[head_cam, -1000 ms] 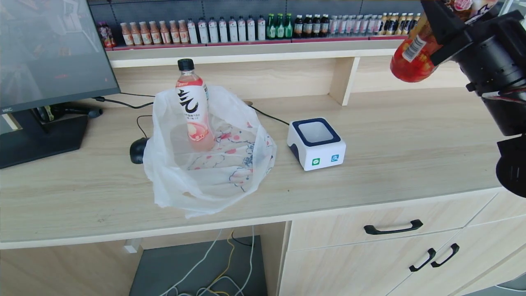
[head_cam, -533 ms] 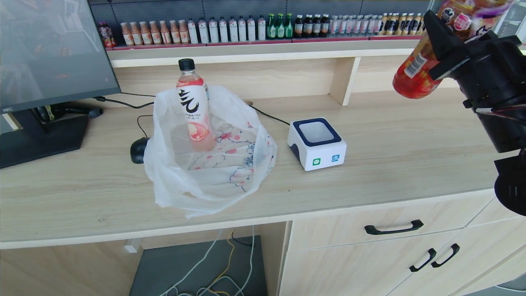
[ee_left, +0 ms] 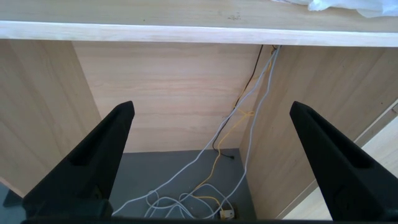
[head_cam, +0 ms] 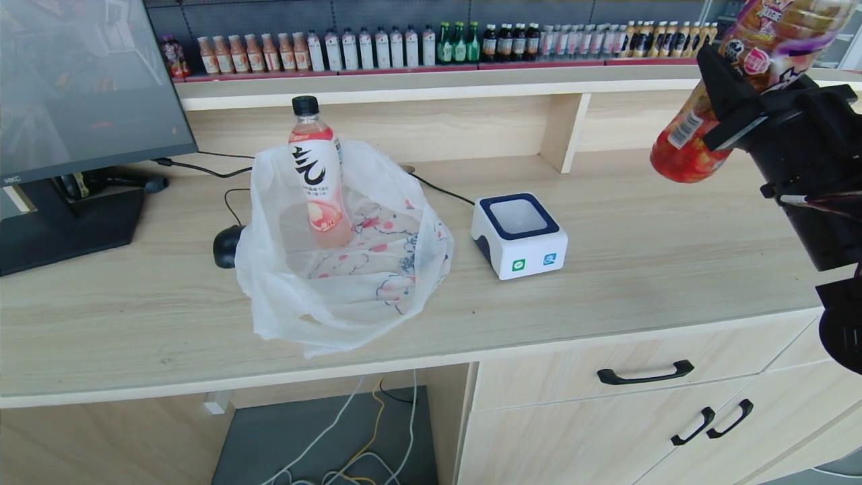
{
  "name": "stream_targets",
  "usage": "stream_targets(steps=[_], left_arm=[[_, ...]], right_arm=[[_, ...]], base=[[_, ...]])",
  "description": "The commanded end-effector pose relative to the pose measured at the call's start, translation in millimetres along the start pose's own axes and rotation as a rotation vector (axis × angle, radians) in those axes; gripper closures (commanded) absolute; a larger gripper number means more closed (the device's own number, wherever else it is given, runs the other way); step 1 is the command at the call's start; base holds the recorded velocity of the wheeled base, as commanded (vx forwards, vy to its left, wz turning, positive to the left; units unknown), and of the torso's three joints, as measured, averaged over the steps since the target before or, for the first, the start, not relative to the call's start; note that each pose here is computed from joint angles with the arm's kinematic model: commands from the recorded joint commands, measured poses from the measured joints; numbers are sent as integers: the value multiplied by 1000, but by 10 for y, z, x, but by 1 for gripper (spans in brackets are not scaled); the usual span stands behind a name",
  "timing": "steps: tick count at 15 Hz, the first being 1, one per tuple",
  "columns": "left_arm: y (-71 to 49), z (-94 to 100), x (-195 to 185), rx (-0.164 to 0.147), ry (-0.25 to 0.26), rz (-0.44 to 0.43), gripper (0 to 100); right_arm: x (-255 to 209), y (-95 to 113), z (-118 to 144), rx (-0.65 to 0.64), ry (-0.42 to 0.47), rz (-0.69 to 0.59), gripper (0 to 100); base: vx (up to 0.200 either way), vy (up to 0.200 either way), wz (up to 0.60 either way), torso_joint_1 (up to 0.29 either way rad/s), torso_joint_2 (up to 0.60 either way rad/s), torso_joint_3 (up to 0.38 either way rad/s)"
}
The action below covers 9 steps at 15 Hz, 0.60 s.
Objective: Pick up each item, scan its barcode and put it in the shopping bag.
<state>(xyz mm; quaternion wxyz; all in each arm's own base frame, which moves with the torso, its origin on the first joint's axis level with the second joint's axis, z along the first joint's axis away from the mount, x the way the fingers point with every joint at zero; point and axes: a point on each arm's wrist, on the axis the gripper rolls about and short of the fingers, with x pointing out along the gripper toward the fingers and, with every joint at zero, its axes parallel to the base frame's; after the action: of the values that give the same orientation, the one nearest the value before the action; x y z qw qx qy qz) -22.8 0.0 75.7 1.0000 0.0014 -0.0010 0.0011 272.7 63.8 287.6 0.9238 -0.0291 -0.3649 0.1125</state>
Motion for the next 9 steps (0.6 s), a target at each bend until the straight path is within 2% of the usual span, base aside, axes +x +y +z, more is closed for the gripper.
stream_targets(steps=[1, 2, 4, 9], left_arm=[[0, 1, 0, 0, -1, 1, 0], [0, 1, 0, 2, -1, -1, 0], [0, 1, 0, 2, -1, -1, 0], [0, 1, 0, -1, -1, 1, 0]], right_arm=[[-78, 63, -32, 8, 35, -3, 100], [-114, 78, -70, 13, 56, 0, 100], [-55, 79, -71, 14, 39, -2, 100], [-56, 95, -90, 19, 45, 1, 100]], base=[[0, 0, 0, 0, 0, 0], [0, 0, 0, 0, 0, 0], [0, 0, 0, 0, 0, 0], [0, 200, 0, 3, 1, 1]])
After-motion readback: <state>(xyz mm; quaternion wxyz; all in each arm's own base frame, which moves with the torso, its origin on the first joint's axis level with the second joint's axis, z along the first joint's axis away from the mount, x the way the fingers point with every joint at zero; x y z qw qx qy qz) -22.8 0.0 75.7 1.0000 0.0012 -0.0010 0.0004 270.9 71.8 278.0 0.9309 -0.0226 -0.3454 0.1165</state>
